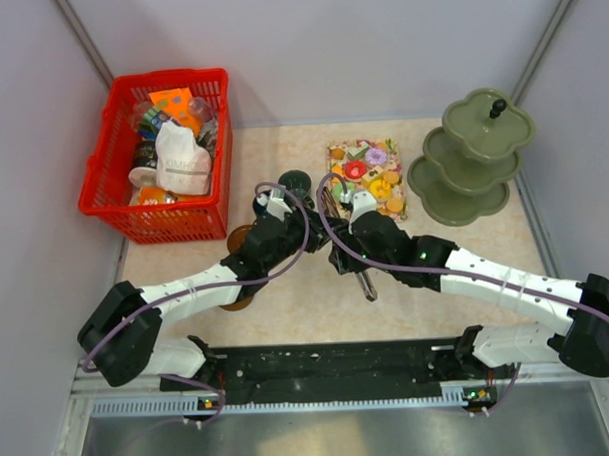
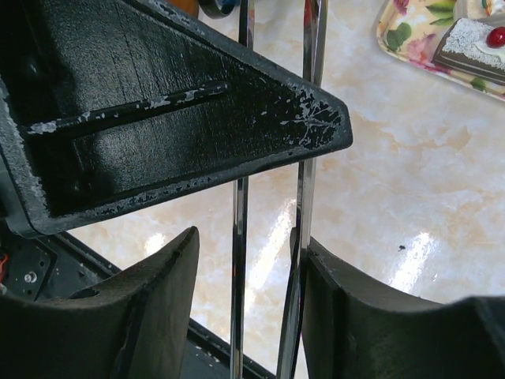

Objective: Serve the afternoon tea
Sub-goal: Pick up the clamp from the center of the board.

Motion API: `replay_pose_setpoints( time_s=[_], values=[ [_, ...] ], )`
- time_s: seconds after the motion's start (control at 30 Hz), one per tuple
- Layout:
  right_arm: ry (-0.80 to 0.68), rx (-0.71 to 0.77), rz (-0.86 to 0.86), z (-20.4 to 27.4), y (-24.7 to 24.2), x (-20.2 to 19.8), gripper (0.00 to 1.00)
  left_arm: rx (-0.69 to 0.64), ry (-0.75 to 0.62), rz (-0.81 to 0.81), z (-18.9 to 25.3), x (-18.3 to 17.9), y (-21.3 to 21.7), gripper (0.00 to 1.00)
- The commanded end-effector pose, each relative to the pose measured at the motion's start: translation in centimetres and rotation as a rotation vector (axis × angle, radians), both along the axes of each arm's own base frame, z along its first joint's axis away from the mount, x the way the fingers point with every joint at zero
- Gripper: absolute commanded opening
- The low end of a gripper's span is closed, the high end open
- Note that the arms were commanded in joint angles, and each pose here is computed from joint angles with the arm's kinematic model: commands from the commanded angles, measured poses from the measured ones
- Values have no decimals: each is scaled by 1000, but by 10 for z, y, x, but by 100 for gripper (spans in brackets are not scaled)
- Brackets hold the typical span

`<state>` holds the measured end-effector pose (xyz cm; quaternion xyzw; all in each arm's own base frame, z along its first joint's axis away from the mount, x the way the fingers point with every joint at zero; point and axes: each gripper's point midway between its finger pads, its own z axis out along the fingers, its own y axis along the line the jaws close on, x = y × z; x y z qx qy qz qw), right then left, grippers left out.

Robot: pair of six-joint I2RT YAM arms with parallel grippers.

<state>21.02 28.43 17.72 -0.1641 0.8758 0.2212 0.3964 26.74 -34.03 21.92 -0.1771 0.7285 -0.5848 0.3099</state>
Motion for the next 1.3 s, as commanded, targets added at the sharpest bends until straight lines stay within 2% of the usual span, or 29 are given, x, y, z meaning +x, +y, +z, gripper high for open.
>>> replay_pose_setpoints(
  time_s=[0.0,0.3,0.63,0.77,0.83,0.93,1.13,1.27],
  values=[
    [-56,45,3,29,9,5,50,-33,-35,-12,12,-1,-3,0],
    [-55,41,5,27,9,5,43,-39,-37,-21,14,-1,-5,0],
    [-67,26,-9,30,4,6,24,-39,-37,-24,10,-2,-4,1],
    [-68,16,-10,30,1,6,19,-5,-43,-10,6,0,1,23],
    [-68,2,-9,30,-2,5,17,35,-46,12,5,4,11,39],
    [-68,-42,-17,26,-13,3,15,149,-97,69,17,9,35,55],
    [-49,-161,-43,15,-37,0,13,424,-212,273,59,17,107,77],
    [-31,-194,-42,12,-46,-1,13,480,-284,348,90,20,154,82]
  ],
)
